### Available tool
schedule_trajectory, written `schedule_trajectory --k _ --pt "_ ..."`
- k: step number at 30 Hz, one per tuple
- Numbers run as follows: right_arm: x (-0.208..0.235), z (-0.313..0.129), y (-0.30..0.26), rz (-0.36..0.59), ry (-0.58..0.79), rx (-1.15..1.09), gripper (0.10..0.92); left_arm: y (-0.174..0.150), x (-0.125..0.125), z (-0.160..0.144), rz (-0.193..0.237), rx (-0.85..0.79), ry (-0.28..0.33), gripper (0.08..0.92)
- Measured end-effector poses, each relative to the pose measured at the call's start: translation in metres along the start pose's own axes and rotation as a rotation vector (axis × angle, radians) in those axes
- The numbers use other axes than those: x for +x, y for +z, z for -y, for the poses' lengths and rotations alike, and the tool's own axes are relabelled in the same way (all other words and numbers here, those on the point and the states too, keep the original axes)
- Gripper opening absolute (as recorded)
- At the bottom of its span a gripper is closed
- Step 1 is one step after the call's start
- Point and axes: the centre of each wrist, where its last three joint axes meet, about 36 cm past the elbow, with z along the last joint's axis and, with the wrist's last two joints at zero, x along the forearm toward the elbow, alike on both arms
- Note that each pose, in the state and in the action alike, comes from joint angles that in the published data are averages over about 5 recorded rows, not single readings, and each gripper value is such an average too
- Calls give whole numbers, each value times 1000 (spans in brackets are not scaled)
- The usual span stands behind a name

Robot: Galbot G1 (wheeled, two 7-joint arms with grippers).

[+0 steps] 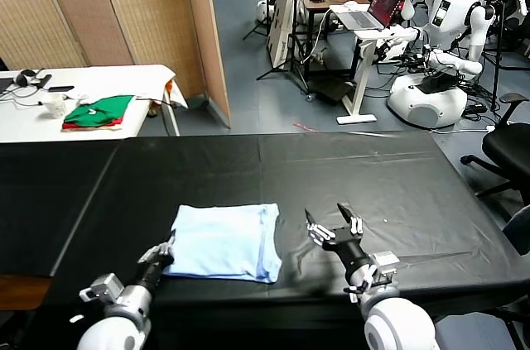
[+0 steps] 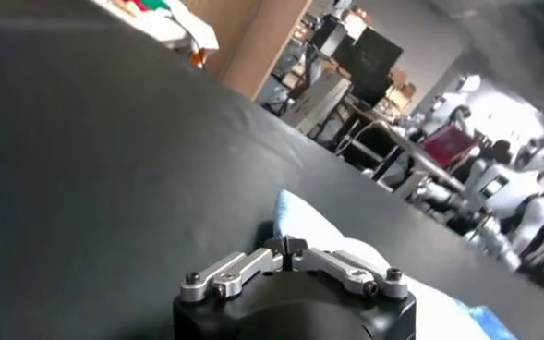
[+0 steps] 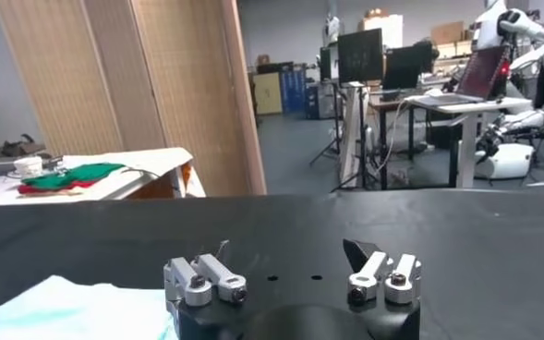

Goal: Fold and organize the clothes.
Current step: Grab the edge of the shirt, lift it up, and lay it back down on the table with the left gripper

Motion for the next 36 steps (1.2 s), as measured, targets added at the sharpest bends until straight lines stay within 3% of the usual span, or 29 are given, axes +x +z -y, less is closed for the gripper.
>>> schedule_trajectory --k 8,15,22,25,28,36 --pt "-1 -1 8 -23 9 -15 907 -46 15 -50 65 -285 -108 152" --pt "-2 -1 10 -28 10 -20 907 -110 29 -101 142 -503 -215 152" --pt "-1 -4 15 -39 12 -30 907 -157 39 -100 220 -624 -255 152" --pt "1 -6 17 -45 13 -31 907 -154 39 -83 219 -594 -242 152" --pt "3 -6 19 -49 19 -28 907 -138 38 -56 186 -487 -196 152" --pt "2 -8 24 -61 22 -32 907 -84 38 36 88 -37 17 152"
